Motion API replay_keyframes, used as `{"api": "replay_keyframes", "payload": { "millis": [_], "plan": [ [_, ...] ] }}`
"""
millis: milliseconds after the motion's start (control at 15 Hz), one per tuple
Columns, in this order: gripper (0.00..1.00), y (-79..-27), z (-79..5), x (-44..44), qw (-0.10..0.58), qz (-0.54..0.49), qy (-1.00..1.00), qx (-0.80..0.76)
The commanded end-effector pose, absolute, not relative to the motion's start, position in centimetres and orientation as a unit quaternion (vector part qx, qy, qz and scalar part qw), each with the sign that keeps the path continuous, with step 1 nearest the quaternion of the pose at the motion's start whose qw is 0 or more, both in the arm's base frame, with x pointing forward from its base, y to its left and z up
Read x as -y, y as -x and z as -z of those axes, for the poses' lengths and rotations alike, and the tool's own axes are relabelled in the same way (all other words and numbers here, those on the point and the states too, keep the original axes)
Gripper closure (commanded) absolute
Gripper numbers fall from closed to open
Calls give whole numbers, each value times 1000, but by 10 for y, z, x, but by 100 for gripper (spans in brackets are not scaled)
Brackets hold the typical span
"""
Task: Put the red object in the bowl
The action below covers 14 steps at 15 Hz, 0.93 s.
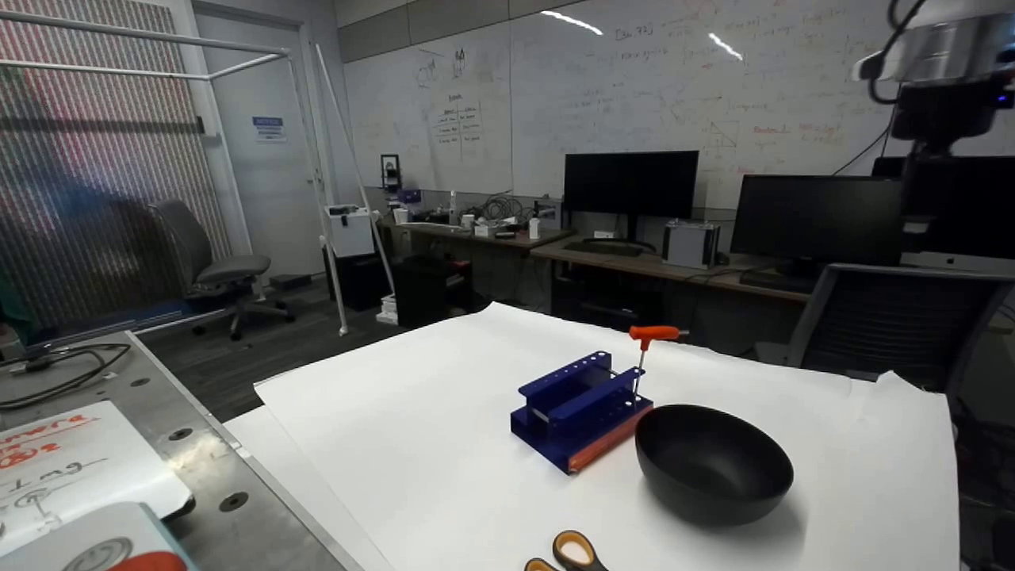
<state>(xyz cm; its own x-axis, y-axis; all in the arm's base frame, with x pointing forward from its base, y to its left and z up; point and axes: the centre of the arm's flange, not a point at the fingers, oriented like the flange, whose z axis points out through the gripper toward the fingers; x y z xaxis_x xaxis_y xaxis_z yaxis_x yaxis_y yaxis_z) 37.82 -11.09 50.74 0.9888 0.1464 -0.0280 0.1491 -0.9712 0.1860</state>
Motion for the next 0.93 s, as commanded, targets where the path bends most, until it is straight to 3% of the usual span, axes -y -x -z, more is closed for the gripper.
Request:
{"api": "replay_keyframes", "payload": {
  "millis": [0,333,867],
  "plan": [
    [0,-471,-497,87,93,23,-987,-129],
    [0,-554,-444,41,93,71,-971,-208],
    [0,-608,-391,16,49,95,-958,-265]
  ]
}}
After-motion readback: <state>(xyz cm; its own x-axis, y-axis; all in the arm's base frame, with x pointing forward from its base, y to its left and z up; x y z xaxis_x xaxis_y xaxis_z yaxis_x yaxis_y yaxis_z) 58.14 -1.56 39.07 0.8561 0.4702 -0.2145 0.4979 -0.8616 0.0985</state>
